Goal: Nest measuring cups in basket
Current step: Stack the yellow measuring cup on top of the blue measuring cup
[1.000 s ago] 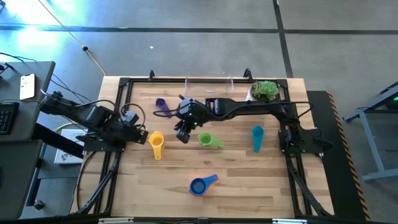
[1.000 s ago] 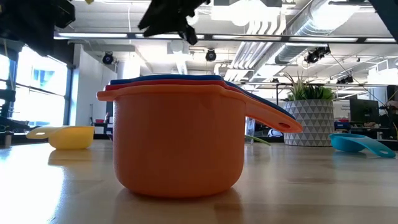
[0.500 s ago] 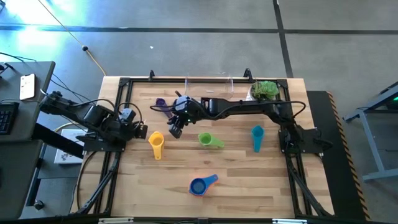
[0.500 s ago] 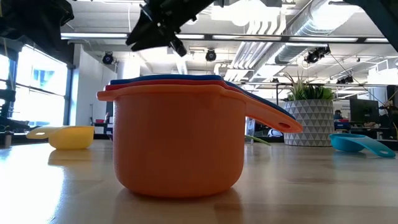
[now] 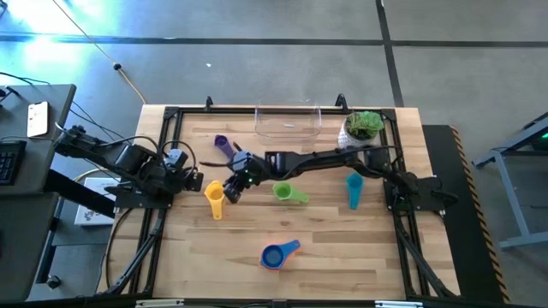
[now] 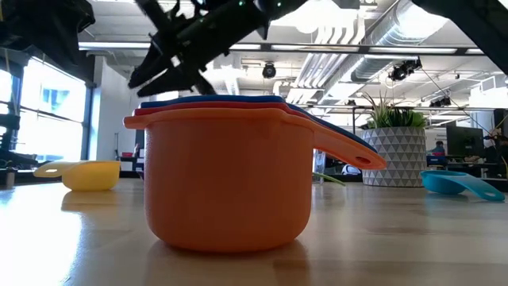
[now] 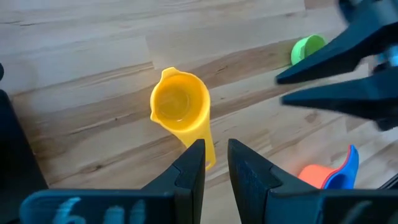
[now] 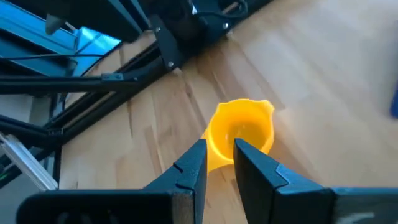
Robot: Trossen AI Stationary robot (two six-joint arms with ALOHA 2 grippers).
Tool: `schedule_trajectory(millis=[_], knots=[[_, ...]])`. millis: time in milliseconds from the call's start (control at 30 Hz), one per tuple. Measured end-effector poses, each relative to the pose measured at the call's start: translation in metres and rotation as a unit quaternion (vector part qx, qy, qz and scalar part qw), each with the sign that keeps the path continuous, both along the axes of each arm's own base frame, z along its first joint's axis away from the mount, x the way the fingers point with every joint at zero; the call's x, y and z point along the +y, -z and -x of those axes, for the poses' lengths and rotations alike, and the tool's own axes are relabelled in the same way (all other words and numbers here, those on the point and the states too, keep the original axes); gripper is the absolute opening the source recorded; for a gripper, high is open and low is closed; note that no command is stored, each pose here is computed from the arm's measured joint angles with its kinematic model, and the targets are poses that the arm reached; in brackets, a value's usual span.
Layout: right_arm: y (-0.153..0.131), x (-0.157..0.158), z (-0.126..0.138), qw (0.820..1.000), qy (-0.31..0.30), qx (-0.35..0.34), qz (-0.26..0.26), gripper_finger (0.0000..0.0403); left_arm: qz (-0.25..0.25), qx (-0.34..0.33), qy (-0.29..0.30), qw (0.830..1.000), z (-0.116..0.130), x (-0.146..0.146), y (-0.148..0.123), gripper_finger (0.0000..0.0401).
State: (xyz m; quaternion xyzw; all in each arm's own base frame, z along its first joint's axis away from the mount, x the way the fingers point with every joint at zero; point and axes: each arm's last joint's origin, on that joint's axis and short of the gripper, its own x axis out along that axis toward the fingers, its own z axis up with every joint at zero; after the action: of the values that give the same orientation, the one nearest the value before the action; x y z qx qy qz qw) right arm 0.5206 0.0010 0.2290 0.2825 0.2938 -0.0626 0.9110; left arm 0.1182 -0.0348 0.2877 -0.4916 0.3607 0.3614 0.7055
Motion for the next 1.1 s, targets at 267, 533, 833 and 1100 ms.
schedule_trajectory(millis=[267, 533, 833, 1100], knots=[[0.045, 0.002, -0.011, 0.998, 0.034, 0.034, -0.048, 0.0071, -0.003, 0.001, -0.001, 1.000, -0.001, 0.000, 0.000, 0.0060], [0.063, -0.001, -0.017, 0.993, 0.073, 0.032, -0.087, 0.0071, -0.008, 0.004, 0.007, 1.000, -0.001, 0.000, 0.001, 0.0060], [0.059, -0.012, -0.020, 0.993, 0.083, 0.006, -0.083, 0.0071, -0.015, 0.006, 0.019, 1.000, -0.001, 0.000, 0.001, 0.0060], [0.033, -0.030, -0.026, 0.993, 0.052, -0.021, -0.103, 0.0107, -0.027, -0.018, 0.027, 0.999, 0.007, 0.004, -0.004, 0.0060]])
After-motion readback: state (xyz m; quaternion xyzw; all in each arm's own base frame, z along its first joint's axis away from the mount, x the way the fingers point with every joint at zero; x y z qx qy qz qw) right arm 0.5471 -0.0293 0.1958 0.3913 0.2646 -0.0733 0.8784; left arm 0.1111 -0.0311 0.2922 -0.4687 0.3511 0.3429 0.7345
